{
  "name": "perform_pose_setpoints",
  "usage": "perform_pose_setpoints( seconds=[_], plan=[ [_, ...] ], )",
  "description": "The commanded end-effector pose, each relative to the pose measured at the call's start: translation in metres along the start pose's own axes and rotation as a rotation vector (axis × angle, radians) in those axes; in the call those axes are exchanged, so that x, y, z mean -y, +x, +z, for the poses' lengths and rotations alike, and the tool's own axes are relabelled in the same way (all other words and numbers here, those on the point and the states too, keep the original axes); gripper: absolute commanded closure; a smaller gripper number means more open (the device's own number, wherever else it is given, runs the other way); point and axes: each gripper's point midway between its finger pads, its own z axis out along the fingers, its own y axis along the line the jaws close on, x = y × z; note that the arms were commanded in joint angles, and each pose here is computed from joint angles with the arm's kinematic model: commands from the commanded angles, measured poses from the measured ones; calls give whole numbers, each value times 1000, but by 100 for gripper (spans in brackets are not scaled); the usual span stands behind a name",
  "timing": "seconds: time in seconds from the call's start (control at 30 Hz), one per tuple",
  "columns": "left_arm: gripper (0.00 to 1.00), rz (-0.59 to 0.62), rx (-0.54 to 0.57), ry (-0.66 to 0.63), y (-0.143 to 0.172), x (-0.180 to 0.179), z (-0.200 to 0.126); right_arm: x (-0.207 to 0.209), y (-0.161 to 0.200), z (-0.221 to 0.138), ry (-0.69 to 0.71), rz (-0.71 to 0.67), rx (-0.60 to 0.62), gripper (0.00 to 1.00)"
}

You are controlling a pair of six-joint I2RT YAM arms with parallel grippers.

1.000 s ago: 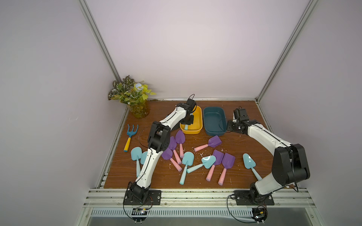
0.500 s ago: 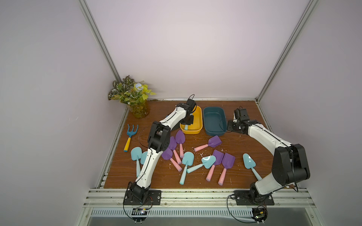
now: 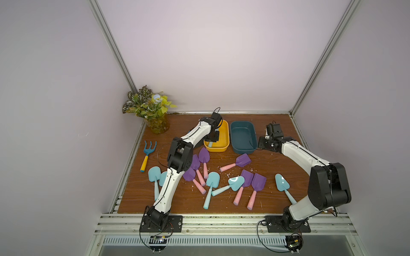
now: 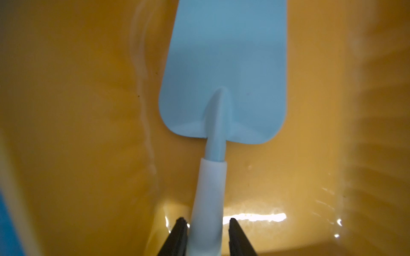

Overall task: Sort the small shovels by color and place them into the storage box
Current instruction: Place the shovel in the storage box.

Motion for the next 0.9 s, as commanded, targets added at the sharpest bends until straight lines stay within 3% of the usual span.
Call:
perform_pose_setpoints(
  seconds=[0.0, 0.23, 0.4, 0.63, 0.87],
  plan=[
    [65, -17, -50, -7, 11, -7, 9, -2, -5, -5, -22, 25, 22, 48],
    [61, -20, -13, -13, 2, -8, -4, 4, 0, -12, -6, 21, 25, 48],
    [52, -25, 48, 7, -15, -4, -25, 7, 0, -16, -1, 28, 35, 47],
    [41, -25, 201, 56, -51, 9, -84, 8, -7, -21, -9, 24, 44, 47],
    [40, -55, 356, 60, -70, 12, -157, 7, -7, -17, -31, 18, 30, 47]
  ],
)
